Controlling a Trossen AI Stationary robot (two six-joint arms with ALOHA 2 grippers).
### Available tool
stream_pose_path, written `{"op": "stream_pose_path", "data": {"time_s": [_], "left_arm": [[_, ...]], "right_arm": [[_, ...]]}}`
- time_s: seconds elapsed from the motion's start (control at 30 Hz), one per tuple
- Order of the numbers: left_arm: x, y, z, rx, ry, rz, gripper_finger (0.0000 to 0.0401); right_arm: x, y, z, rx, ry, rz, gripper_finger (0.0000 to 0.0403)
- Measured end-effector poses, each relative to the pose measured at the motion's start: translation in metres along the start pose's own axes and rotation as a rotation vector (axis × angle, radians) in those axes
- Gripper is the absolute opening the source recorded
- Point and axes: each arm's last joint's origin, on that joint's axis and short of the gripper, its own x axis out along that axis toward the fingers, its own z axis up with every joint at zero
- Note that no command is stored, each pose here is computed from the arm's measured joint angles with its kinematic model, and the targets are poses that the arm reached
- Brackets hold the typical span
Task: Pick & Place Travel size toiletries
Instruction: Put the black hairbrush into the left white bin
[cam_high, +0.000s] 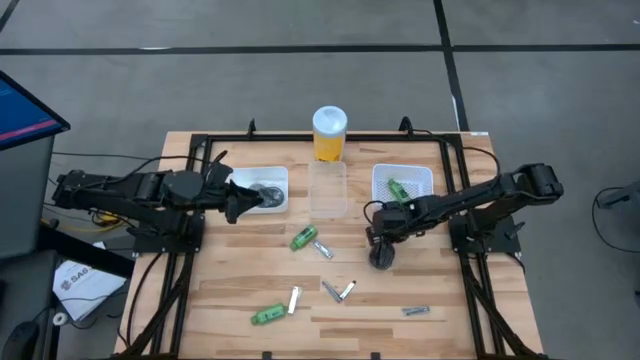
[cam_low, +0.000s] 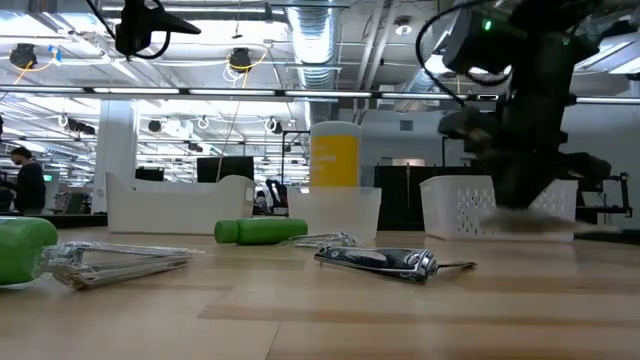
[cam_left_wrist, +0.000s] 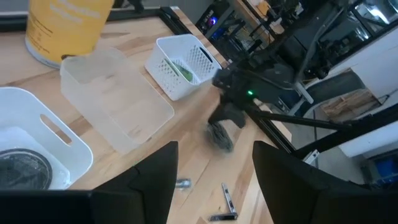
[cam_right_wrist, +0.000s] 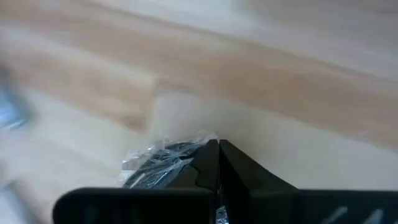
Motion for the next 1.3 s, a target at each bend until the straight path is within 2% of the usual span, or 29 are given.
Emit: {"op": "stream_pose_path", "data": {"time_s": [0.2, 0.4, 0.6, 0.67, 0.77, 0.83, 0.93, 1.13, 1.3], "left_arm": [[0.003, -0.002, 0.001, -0.006, -0.016, -0.007, 0.0205], [0.019, -0.01, 0.0, -0.016, -0.036, -0.028, 0.0205], [0.042, -0.016, -0.006, -0.022, -0.011, -0.032, 0.0235], [0.049, -0.019, -0.007, -0.058, -0.016, -0.04, 0.0252], [0.057, -0.022, -0.009, -0.094, -0.011, -0.057, 0.0272], [0.061, -0.025, -0.008, -0.104, -0.022, -0.089, 0.0281], [0.068, -0.029, -0.008, -0.118, -0.044, -0.125, 0.0285], [0.082, -0.03, -0.014, -0.11, -0.032, -0.111, 0.0281], [0.092, -0.032, -0.018, -0.108, -0.035, -0.114, 0.0281]], "right_arm": [[-0.024, 0.009, -0.006, -0.009, -0.021, 0.173, 0.0001], [-0.048, 0.02, -0.011, -0.024, -0.044, 0.358, 0.0001], [-0.096, 0.055, -0.004, -0.162, -0.195, 0.476, 0.0], [-0.112, 0.068, 0.0, -0.212, -0.27, 0.447, 0.0], [-0.129, 0.084, 0.01, -0.28, -0.368, 0.322, 0.0], [-0.136, 0.092, 0.017, -0.321, -0.408, 0.226, 0.0], [-0.143, 0.111, 0.03, -0.384, -0.439, 0.172, 0.0], [-0.152, 0.147, 0.051, -0.495, -0.491, 0.168, 0.0], [-0.155, 0.169, 0.062, -0.537, -0.515, 0.2, 0.0]]}}
